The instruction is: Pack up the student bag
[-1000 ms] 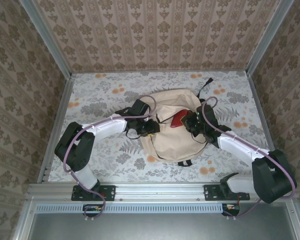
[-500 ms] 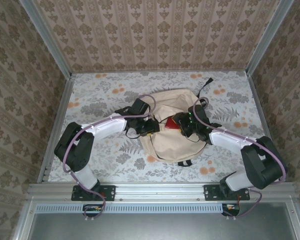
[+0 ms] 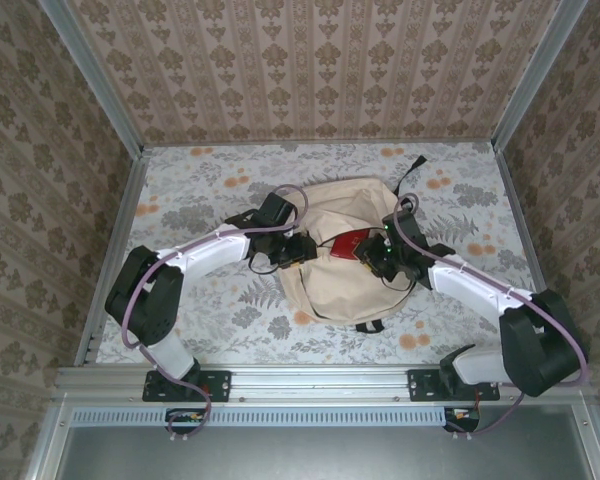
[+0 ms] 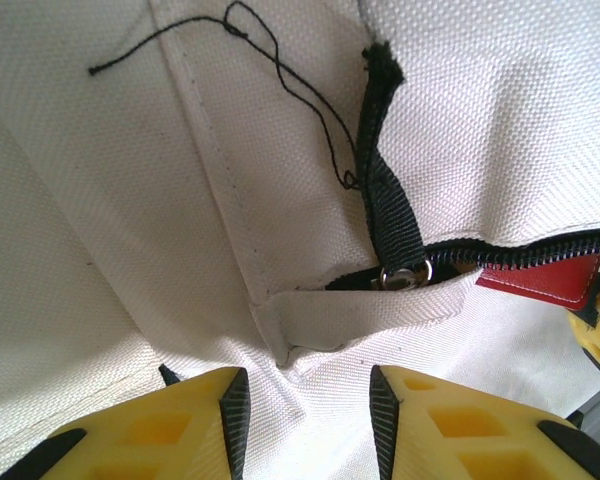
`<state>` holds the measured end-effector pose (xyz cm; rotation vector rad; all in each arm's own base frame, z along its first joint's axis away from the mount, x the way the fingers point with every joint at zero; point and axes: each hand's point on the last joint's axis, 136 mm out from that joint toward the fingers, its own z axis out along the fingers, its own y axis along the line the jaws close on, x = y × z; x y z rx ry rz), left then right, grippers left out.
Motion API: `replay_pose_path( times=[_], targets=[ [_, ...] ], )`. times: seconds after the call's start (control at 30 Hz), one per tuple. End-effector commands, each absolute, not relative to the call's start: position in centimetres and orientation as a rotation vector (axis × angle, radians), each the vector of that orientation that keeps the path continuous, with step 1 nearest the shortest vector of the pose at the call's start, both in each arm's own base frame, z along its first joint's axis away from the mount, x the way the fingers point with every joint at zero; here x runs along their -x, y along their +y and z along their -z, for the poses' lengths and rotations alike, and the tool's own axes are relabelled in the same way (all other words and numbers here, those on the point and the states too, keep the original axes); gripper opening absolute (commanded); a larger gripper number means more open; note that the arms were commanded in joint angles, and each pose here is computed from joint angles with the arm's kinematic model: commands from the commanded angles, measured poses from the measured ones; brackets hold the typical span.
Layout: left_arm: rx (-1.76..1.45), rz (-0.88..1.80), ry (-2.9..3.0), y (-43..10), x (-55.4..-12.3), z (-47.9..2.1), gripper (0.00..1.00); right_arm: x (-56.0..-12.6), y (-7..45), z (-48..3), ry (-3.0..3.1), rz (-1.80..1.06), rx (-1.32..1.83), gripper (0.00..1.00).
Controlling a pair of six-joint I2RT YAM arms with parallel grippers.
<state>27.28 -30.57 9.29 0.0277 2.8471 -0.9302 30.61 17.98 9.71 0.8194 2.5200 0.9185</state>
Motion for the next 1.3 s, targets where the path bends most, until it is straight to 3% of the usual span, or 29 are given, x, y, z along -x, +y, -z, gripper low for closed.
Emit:
replay_pose_path(
  times=[0.0, 0.33, 0.77, 1.0, 1.27],
  targets=[
    [-0.047, 0.942, 2.805, -30.5, -27.6, -11.2, 0.38, -31.7, 19.2, -10.9, 2.513, -0.983, -0.74, 0.24],
    [-0.035, 0.921, 2.812, -30.2, -27.6, -10.9, 0.36, -34.7, 21.8, -11.5, 2.465, -1.111, -0.677, 0.13],
    [0.0, 0.892, 2.811, -29.5, -27.7, -10.7, 0.31, -37.2, 25.2, -11.7, 2.381, -1.297, -0.674, 0.13],
    [0.013, 0.89, 2.802, -29.3, -27.9, -10.9, 0.29, -35.0, 22.7, -11.5, 2.436, -1.132, -0.643, 0.3],
    [0.024, 0.894, 2.796, -29.3, -28.1, -11.0, 0.27, -34.1, 21.0, -10.6, 2.477, -1.02, -0.647, 0.2]
  ],
)
